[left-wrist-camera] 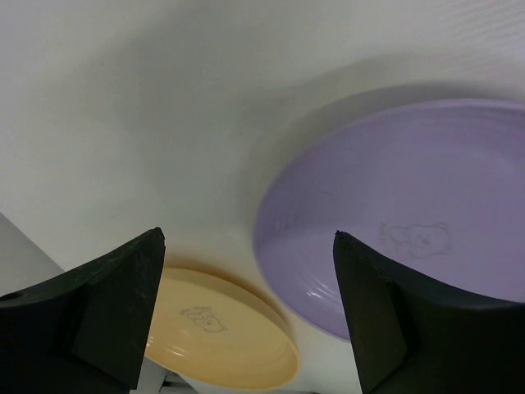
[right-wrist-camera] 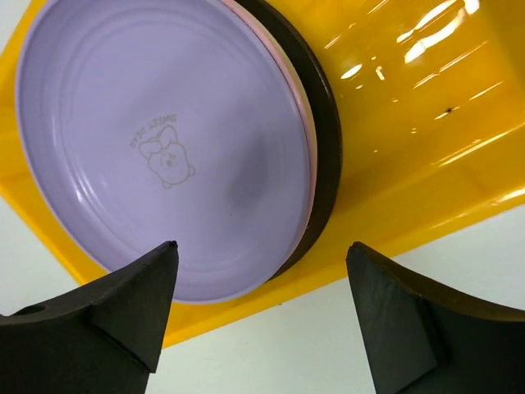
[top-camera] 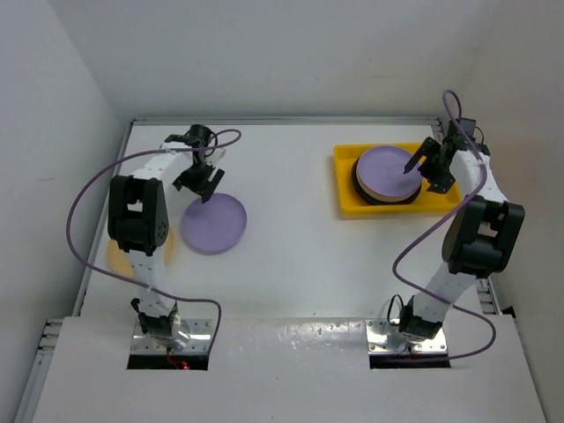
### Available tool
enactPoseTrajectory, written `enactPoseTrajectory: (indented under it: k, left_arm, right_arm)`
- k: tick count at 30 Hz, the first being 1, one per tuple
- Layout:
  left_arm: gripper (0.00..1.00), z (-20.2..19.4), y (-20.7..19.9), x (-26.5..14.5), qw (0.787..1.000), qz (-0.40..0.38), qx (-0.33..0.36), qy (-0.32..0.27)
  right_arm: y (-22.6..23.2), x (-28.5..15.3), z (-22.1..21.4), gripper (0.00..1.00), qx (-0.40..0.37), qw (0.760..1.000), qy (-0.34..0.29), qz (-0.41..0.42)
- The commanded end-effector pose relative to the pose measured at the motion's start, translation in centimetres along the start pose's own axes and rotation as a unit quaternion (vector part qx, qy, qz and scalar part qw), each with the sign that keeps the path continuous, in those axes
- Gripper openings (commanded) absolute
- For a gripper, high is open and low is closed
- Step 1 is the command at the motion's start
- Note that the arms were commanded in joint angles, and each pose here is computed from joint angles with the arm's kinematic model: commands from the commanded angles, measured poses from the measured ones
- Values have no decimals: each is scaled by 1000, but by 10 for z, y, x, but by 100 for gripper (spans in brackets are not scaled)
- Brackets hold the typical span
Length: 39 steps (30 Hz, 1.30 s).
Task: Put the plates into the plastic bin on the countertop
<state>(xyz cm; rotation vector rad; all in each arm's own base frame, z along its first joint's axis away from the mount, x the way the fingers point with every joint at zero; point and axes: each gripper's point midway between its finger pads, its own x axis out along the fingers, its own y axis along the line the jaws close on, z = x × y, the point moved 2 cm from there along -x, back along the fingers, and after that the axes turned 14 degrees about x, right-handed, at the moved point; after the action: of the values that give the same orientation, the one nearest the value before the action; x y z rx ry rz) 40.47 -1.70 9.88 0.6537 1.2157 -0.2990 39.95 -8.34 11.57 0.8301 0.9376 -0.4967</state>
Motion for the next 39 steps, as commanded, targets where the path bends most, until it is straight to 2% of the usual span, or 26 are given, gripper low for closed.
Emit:
enactPoseTrajectory:
  k: [1, 3, 5, 6, 7, 8, 9, 11, 12, 15, 18, 20, 23, 29, 33, 37, 39]
  left_arm:
    - [84, -29, 11, 36, 998, 21, 5, 64]
    - [83, -36, 8, 49, 997, 8, 8, 76]
    - [78, -43, 2, 62, 996, -8, 6, 86]
    - [64, -45, -3, 64, 996, -20, 12, 85]
    - [56, -43, -11, 69, 996, -44, 17, 76]
    - [47, -46, -15, 71, 995, -59, 12, 74]
    - [30, -47, -21, 73, 994, -79, 22, 71]
    - [8, -38, -34, 70, 991, -124, 23, 45]
    - [0, -36, -38, 65, 989, -138, 22, 37]
    - [0, -8, -36, 34, 986, -162, 20, -34]
    - [0, 30, -32, -6, 977, -174, 19, -122]
    - [0, 60, -33, -43, 968, -168, 34, -183]
    - [0, 83, -35, -76, 960, -160, 43, -227]
    - [0, 101, -49, -103, 948, -173, 53, -263]
    - [0, 107, -56, -112, 939, -190, 60, -279]
    - [0, 108, -58, -113, 938, -195, 61, -282]
    - [0, 108, -60, -110, 937, -202, 61, -280]
  right_arm:
    - [1, -29, 16, 83, -66, 995, -59, -51]
    - [6, -36, 14, 83, -93, 992, -70, -54]
    - [16, -52, 14, 83, -127, 985, -100, -52]
    - [29, -54, 2, 82, -156, 982, -98, -43]
    - [38, -66, 2, 81, -169, 978, -119, -31]
    - [47, -66, -11, 81, -187, 975, -113, -22]
    - [62, -70, -22, 81, -207, 971, -116, 0]
    - [86, -71, -53, 79, -242, 964, -101, 48]
    - [98, -73, -70, 79, -258, 959, -93, 69]
    - [133, -75, -121, 77, -299, 941, -46, 155]
    - [174, -83, -194, 77, -341, 903, 30, 259]
    - [197, -81, -226, 77, -347, 883, 70, 309]
    - [225, -79, -257, 78, -337, 870, 103, 344]
    - [244, -51, -294, 78, -334, 865, 135, 350]
    - [238, -12, -295, 75, -332, 885, 108, 307]
    - [228, 23, -304, 74, -338, 888, 119, 289]
    - [223, 38, -307, 69, -334, 891, 124, 282]
